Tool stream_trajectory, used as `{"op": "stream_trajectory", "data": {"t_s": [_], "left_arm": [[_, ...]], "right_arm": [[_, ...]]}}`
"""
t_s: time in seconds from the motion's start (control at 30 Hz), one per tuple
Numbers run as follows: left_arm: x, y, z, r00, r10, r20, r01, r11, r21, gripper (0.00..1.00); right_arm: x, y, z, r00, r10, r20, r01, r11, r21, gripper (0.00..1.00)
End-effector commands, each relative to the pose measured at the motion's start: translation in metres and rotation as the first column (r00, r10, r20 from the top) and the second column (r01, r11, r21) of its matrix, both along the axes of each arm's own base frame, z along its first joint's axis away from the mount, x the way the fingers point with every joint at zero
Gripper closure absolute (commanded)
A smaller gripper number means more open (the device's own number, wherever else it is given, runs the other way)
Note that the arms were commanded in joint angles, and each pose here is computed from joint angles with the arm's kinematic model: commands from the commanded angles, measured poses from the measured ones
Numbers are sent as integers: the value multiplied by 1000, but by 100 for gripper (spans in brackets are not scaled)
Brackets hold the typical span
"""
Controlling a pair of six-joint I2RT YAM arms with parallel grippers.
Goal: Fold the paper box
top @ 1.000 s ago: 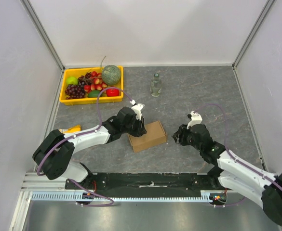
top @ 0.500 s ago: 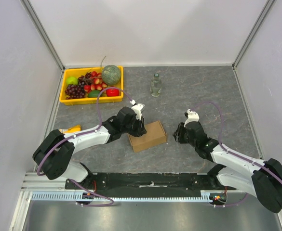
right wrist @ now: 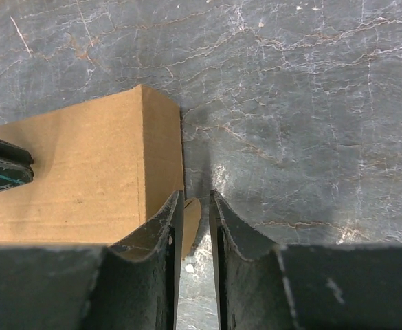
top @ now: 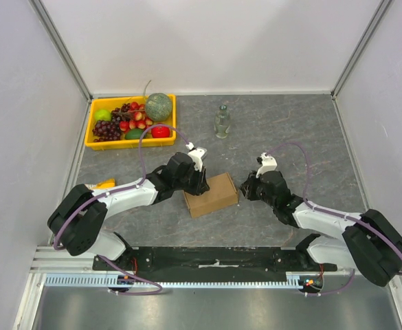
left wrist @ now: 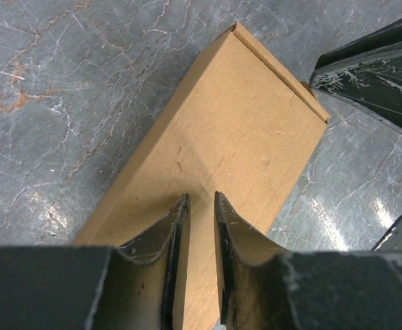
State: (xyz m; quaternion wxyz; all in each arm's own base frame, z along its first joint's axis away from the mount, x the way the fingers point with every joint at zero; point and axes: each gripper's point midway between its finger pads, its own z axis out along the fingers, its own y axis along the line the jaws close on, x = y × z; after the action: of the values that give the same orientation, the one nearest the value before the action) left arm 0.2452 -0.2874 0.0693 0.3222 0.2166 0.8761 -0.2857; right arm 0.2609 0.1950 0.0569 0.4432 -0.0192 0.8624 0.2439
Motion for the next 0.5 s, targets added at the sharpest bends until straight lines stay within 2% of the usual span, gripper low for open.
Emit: {"op": "stream_trajectory", "data": {"t_s": [0.0,0.47], "left_arm": [[-14,6,-20,998,-37,-56,40,997,59,73],[-14,6,-21,998,-35,-56,39,997,61,74]], "right_arm": [[10,8,8,999,17,48,-18,1000,19,72],[4,16,-16,996,81,-27,-81,997,-18,74]]}}
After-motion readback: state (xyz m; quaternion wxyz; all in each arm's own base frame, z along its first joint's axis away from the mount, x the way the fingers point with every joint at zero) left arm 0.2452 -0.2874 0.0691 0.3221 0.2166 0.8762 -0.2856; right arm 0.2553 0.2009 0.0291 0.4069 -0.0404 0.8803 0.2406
